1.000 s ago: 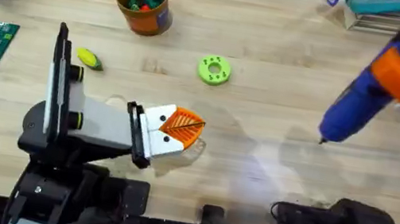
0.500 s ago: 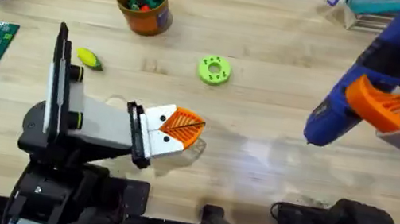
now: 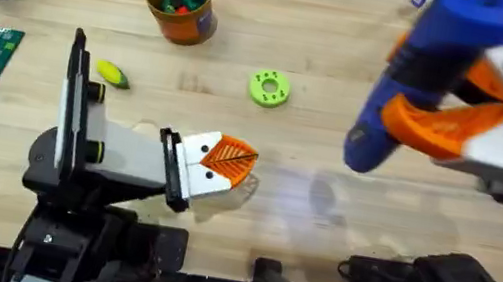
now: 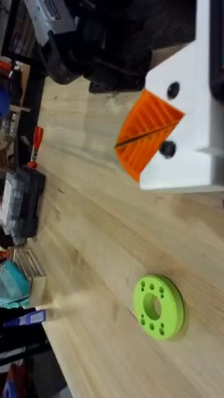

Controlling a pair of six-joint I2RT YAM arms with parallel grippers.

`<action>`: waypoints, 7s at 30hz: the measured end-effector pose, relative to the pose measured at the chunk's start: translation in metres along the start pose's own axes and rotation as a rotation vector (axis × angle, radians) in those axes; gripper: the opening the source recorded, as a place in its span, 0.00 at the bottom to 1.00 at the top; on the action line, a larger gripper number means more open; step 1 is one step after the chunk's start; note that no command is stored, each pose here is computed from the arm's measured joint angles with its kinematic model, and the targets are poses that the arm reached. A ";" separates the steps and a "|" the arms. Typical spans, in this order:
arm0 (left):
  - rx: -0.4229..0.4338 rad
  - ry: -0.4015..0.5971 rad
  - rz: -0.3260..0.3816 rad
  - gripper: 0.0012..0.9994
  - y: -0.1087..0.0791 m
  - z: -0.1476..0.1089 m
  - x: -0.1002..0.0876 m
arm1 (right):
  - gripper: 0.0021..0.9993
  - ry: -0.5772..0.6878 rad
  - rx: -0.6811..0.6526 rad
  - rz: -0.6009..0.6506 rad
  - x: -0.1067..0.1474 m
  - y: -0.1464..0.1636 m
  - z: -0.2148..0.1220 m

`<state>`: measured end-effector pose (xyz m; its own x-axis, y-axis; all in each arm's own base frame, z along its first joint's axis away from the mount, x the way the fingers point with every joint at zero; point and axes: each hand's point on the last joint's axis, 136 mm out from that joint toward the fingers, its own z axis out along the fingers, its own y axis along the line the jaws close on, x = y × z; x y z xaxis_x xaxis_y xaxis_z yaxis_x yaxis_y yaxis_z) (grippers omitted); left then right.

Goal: Pick up the gripper from the table and insert it into the empty holder that is missing its gripper. Then pick up a screw, insert it into the mounting hole, and use the screwdriver to tighten it. Finally, clean up the table by picking up the vegetable and placing it into the bucket.

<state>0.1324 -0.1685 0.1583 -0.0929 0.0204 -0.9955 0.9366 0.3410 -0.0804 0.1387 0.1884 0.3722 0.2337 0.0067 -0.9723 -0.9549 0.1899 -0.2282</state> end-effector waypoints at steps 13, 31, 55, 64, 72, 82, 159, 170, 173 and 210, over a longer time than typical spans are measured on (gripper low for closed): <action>0.000 0.000 0.000 0.01 0.000 0.000 0.000 | 0.02 -0.091 -0.085 0.093 -0.004 -0.015 0.052; 0.000 0.000 0.000 0.01 0.000 0.000 0.000 | 0.02 -0.198 -0.190 0.172 -0.012 -0.009 0.092; 0.000 0.000 0.000 0.01 0.000 0.000 0.000 | 0.02 -0.330 -0.314 -0.078 0.001 0.025 0.137; 0.000 0.000 0.000 0.01 0.000 0.000 0.000 | 0.02 -0.319 -0.329 -0.041 0.006 0.028 0.141; 0.000 0.000 0.000 0.01 0.000 0.000 0.000 | 0.02 -0.282 -0.339 0.010 0.023 0.026 0.151; 0.000 0.000 0.000 0.01 0.000 0.000 0.000 | 0.02 -0.288 -0.358 0.013 0.021 0.034 0.153; 0.000 0.000 -0.003 0.01 0.000 0.000 0.000 | 0.02 -0.217 -0.314 0.042 0.039 0.024 0.158; -0.001 0.000 -0.009 0.01 0.000 0.000 0.000 | 0.02 -0.218 -0.304 0.021 0.038 0.023 0.157; -0.007 -0.001 -0.002 0.01 0.001 0.000 0.000 | 0.02 -0.284 -0.322 -0.048 0.028 0.027 0.154; -0.030 -0.002 0.004 0.01 0.005 0.000 -0.001 | 0.02 0.907 0.222 -0.385 0.274 -0.194 0.033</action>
<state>0.1372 -0.1667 0.1585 -0.0886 0.0203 -0.9959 0.9265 0.3686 -0.0749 0.3942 0.1857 0.1515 0.2029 -0.8252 -0.5272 -0.7669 0.2009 -0.6095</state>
